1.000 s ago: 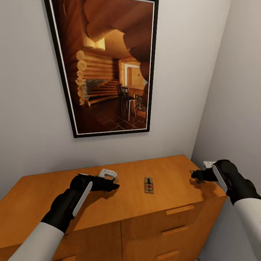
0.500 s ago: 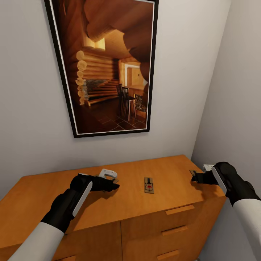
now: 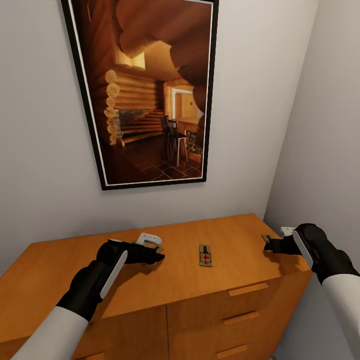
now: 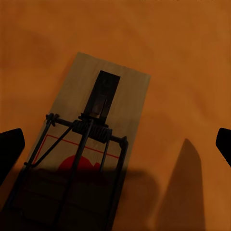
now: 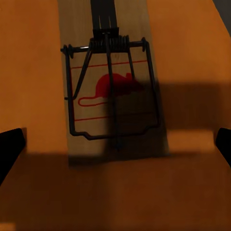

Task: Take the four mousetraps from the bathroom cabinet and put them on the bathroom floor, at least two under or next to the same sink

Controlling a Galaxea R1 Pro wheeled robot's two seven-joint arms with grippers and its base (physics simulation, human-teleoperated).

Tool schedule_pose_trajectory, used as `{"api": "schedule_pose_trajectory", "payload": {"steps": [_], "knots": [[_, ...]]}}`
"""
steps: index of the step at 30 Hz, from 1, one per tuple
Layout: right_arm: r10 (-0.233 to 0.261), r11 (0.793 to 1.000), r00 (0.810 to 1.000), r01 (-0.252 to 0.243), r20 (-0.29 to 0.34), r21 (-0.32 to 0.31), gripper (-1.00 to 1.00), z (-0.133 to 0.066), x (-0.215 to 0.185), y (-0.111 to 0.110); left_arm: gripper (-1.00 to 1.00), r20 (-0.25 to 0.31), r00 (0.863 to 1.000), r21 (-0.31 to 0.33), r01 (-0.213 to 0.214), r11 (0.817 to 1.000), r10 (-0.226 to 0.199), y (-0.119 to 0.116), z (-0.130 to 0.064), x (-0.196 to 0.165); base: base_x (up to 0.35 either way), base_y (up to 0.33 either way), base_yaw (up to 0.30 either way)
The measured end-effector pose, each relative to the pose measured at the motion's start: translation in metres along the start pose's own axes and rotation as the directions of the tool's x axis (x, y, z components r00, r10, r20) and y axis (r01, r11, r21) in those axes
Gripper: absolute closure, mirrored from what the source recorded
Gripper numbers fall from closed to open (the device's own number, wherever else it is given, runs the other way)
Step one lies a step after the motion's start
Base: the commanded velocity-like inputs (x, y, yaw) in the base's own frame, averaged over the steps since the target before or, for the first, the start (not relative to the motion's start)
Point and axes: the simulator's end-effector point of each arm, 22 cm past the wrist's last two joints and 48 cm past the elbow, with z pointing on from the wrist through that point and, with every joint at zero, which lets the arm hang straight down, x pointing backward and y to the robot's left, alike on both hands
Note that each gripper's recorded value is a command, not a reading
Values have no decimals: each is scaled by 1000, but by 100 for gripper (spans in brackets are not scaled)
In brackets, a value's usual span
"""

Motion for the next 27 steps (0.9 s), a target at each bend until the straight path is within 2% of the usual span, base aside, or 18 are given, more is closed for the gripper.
{"api": "schedule_pose_trajectory", "payload": {"steps": [8, 9, 27], "knots": [[0, 1000, 1000, 0, 0, 1, -100, 0, 0, 0, -100, 0, 1000, 0, 0, 1000, 0, 0, 0, 0, 0, 0, 0], [0, 1000, 1000, 0, 0, 1, 100, 0, 0, 0, -100, 0, 1000, 0, 0, 1000, 0, 0, 0, 0, 0, 0, 0], [1, 1000, 1000, -1, 0, -1, 100, 0, 0, -1, -100, 0, 1000, 1, -1, 1000, 1, -1, 0, 0, 0, 0, 0]]}}
